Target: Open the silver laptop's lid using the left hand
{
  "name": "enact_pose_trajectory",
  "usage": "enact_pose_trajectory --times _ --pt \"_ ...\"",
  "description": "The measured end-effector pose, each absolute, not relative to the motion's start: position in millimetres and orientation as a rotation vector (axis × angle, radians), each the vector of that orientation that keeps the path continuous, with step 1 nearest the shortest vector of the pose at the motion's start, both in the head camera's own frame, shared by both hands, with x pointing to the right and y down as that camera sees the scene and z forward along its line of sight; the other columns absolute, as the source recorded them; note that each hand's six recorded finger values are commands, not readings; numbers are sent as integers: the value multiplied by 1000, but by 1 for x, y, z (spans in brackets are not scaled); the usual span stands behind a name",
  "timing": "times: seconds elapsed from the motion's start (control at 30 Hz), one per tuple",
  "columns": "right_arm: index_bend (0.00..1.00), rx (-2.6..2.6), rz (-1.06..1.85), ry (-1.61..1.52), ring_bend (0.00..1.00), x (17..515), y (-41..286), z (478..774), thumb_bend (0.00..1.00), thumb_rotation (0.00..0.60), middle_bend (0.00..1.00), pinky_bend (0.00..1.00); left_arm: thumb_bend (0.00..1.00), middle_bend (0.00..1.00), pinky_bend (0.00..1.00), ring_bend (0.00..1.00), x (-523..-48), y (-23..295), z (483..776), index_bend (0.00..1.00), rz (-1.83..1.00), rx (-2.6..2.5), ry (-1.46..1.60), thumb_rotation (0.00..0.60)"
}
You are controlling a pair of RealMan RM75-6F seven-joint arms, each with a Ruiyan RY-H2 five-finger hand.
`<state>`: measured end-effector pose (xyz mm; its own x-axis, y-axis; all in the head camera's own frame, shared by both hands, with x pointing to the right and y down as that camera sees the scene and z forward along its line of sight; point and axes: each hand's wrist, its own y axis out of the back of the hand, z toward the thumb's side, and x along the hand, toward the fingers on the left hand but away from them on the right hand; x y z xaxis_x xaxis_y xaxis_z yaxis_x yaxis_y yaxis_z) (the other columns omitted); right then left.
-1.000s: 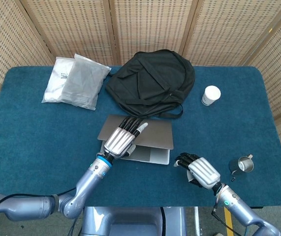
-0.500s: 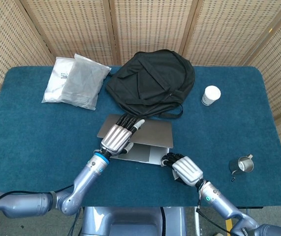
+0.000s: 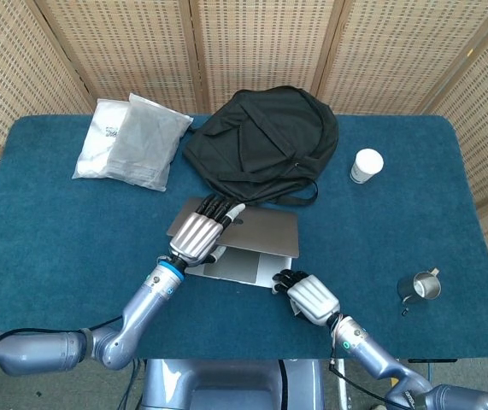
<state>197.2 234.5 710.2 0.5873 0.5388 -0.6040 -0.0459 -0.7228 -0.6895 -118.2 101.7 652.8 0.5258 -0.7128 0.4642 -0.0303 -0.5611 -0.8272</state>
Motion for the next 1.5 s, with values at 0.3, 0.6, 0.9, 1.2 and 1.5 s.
enact_pose_trajectory --times 0.3,0.6,0.9,1.2,1.5 --pt "300 -2131 1134 -367 139 201 237 710 1000 600 195 260 468 0 0 0 -121 89 650 0 -1075 -1894 600 600" --pt "300 -2127 1129 -350 139 202 238 709 1000 600 195 260 467 0 0 0 -128 63 657 0 -1138 -1775 587 600" --pt "300 -2126 1123 -329 139 202 240 710 1000 600 195 260 467 0 0 0 -129 31 656 0 -1178 -1730 645 600" --pt "300 -2128 1102 -309 138 203 240 708 1000 600 195 260 468 0 0 0 -128 -1 652 0 -1207 -1745 728 600" --pt "300 -2129 1078 -305 138 204 234 702 1000 600 195 260 466 0 0 0 -135 -36 648 0 -1243 -1702 790 600"
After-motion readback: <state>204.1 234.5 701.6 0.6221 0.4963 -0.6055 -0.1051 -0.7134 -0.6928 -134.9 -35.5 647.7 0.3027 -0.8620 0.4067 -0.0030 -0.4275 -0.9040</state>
